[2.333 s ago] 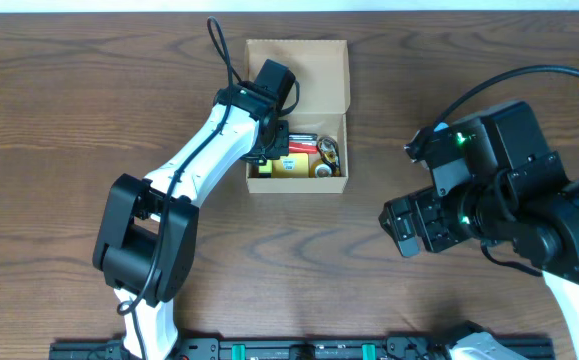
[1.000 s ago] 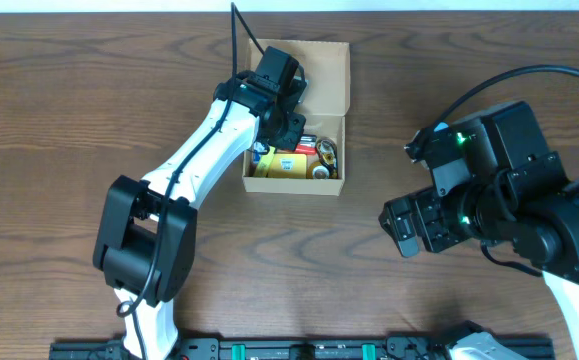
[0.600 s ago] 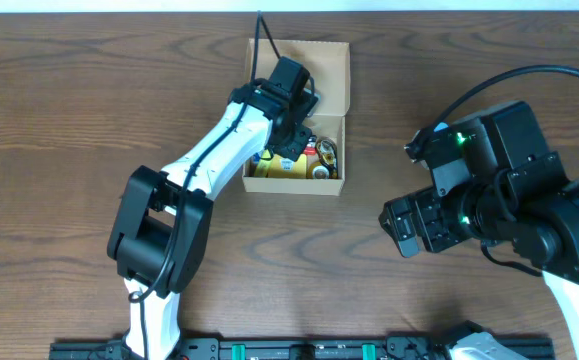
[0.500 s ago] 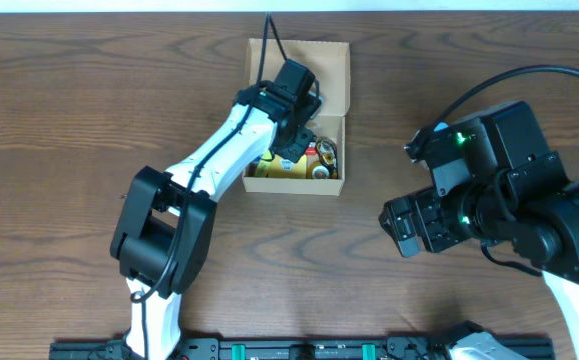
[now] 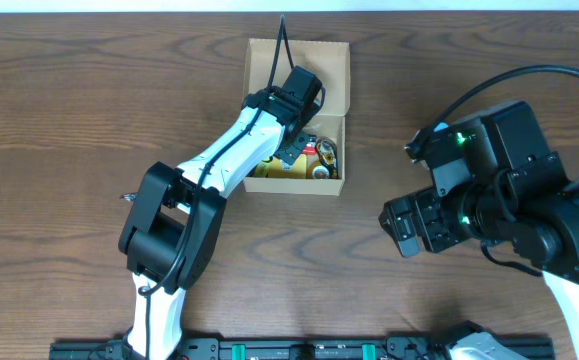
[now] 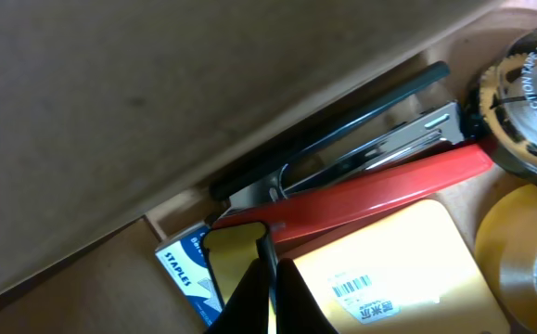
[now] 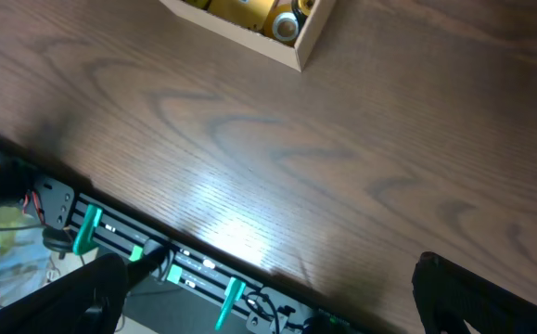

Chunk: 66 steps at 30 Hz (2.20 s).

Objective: Pack container
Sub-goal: 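Open the left gripper to release the highlighter in the box, then raise the left gripper and move it left over the black pen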

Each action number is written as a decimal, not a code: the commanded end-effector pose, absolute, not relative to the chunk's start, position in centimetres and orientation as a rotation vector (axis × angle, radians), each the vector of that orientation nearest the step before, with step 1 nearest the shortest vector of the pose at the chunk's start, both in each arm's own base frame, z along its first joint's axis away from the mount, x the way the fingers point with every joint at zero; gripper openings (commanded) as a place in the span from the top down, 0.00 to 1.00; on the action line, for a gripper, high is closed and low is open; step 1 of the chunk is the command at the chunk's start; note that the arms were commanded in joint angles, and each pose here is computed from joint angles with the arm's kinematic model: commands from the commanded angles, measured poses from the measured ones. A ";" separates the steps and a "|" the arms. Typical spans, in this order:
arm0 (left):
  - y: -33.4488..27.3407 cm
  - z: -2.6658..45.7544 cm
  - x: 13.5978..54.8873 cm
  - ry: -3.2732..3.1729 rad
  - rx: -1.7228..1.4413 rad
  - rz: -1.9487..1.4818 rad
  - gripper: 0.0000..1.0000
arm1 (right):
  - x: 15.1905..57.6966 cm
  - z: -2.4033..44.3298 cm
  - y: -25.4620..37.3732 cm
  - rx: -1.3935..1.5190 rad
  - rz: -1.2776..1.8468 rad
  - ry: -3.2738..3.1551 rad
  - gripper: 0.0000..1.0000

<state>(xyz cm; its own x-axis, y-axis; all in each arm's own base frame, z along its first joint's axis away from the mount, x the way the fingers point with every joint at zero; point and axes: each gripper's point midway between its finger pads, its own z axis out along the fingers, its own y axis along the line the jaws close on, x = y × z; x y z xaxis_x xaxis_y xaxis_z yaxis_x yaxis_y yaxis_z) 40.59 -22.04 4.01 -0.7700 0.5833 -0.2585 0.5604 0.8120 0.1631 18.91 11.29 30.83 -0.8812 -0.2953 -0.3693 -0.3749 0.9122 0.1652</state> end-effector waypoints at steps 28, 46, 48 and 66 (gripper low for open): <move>-23.9 2.5 38.8 2.665 1.107 -0.006 0.94 | 19.0 30.8 11.1 -0.502 0.322 2.731 0.01; -19.0 2.8 41.6 2.623 0.908 0.431 0.94 | 19.0 30.8 11.1 -0.502 0.322 2.731 0.01; -18.8 2.8 41.7 2.627 0.880 0.442 0.94 | 19.0 30.8 11.1 -0.502 0.322 2.731 0.01; -18.3 13.0 46.0 2.439 0.671 0.343 0.94 | 19.0 30.8 11.1 -0.502 0.322 2.731 0.01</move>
<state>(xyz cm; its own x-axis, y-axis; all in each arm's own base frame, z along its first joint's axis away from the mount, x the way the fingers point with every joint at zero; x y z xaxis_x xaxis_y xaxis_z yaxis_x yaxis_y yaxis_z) 44.06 -19.41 6.76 -0.7305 0.5962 -0.3330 0.4788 0.7949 0.3728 18.91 11.29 30.83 -0.8812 -0.2953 -0.3693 -0.3749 0.9122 0.1652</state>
